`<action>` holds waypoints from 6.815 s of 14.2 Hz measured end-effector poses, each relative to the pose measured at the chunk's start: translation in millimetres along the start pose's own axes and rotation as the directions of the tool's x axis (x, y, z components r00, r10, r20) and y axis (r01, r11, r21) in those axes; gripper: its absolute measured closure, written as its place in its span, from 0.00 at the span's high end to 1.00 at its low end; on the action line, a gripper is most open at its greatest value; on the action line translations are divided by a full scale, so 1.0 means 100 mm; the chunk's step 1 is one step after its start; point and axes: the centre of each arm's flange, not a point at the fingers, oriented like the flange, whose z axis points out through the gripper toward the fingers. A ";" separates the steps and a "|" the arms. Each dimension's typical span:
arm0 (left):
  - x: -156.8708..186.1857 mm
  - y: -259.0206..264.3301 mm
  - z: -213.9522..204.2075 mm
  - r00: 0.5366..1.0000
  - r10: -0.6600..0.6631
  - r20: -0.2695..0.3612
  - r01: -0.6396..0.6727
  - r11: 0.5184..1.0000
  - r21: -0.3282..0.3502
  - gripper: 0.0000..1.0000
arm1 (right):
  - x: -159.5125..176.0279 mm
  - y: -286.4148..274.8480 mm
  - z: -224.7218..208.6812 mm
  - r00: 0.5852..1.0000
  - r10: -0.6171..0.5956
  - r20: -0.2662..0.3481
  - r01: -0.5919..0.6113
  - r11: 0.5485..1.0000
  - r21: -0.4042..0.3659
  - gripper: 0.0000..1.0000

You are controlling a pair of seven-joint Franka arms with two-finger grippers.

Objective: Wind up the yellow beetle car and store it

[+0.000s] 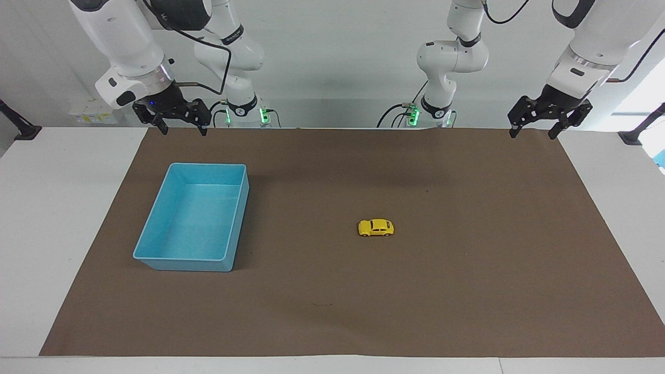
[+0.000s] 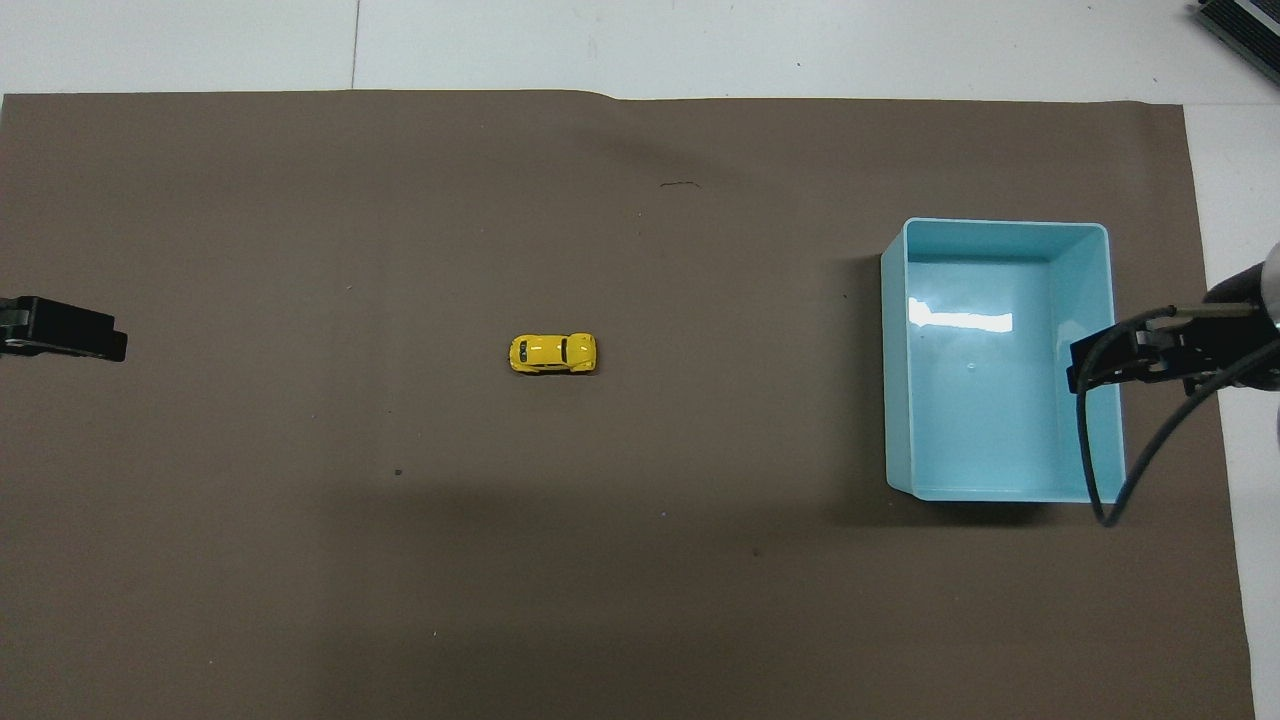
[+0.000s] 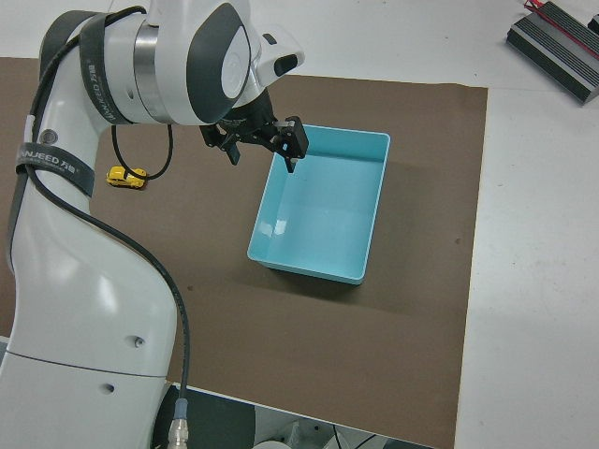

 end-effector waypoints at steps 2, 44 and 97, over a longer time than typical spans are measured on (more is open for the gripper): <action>0.01 0.00 -0.01 1.000 0.001 -0.013 -0.001 1.000 0.001 1.00 | 0.00 0.00 0.00 1.000 0.000 0.000 0.000 1.000 0.000 1.00; 0.01 0.00 0.00 1.000 -0.001 -0.006 0.001 1.000 0.000 1.00 | 0.00 0.00 0.00 1.000 0.000 0.000 0.000 1.000 0.000 1.00; 0.68 1.63 1.24 -0.076 -0.995 0.071 0.991 -0.084 -0.106 1.00 | 0.00 0.00 0.00 1.000 0.000 0.000 0.000 1.000 0.000 1.00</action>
